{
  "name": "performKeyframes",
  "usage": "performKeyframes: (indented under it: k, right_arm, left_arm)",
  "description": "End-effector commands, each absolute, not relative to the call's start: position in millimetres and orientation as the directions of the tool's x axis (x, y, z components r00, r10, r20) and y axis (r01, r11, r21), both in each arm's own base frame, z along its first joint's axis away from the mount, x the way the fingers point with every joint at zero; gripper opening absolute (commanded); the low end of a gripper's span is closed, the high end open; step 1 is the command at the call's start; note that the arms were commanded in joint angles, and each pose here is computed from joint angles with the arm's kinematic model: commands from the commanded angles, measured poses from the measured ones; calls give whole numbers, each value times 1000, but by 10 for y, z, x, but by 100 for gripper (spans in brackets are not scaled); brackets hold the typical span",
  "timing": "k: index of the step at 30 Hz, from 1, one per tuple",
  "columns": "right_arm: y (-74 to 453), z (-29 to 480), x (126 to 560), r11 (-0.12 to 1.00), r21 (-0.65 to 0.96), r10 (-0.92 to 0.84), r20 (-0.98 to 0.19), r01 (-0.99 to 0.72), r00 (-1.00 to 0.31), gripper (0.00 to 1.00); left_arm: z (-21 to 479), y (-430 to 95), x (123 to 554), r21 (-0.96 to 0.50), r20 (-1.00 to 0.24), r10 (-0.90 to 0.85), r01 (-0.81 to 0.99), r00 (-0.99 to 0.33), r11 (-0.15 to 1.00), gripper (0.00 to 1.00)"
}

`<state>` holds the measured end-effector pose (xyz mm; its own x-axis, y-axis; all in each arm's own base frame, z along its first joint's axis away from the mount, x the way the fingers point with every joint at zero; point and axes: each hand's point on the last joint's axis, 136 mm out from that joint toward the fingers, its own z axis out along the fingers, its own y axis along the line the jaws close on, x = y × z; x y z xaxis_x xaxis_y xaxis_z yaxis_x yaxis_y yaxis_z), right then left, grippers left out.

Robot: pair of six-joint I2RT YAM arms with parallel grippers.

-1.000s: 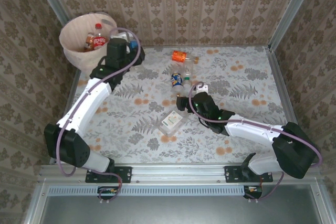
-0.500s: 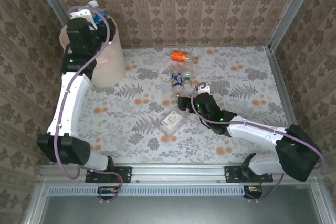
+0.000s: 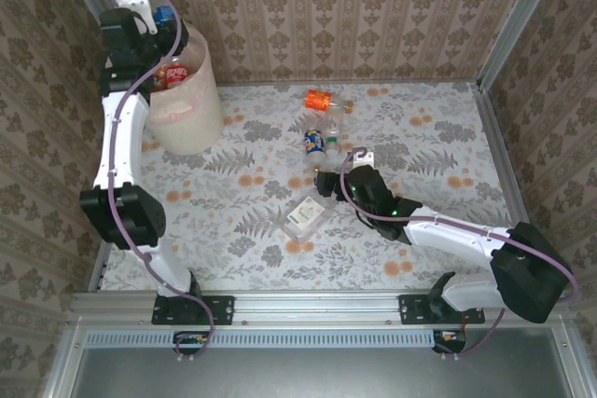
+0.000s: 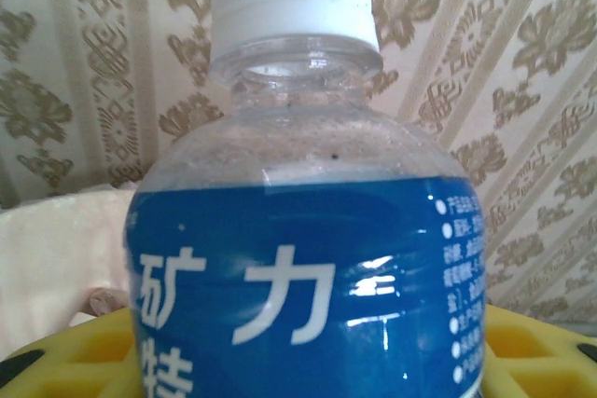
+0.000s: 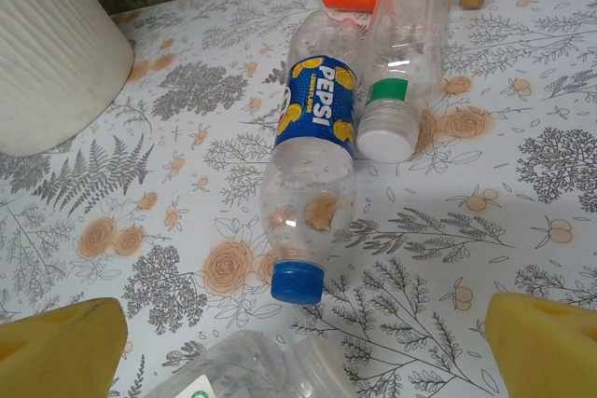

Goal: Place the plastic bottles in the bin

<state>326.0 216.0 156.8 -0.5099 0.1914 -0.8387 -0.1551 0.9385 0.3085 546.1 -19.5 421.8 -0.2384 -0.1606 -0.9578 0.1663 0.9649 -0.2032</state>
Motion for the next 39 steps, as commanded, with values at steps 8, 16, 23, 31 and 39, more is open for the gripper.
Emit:
performKeyframes:
  k: [8,16,23,31,39]
  right_arm:
    - [2094,1632,3243,943,302,201,-852,-141,-484,100]
    - [2097,1626,3244,944,299,197,-853,-142,-484,100]
    - [2096,1604,3242,943,301,200,-851,-140,-486,100]
    - [2051,1600,3258,941,319,220,-834,-116,-507,100]
    - [1953,1540,3294,943,320,220,-811,-96,-542,100]
  left_arm:
    - [3850,-144,5735,-208,-931,-138,181,-338,961,55]
    - [3740,-143,5803,-266,-903,-186,163,-387,950,83]
    - [3847,-223,5736,-295,-903,-204,200,-378,934,85]
    - [3915,-408,5594,-340,-896,-231,251,-378,906,88]
    - [4178,-693,5390,-345,-913,-239,315,-330,884,100]
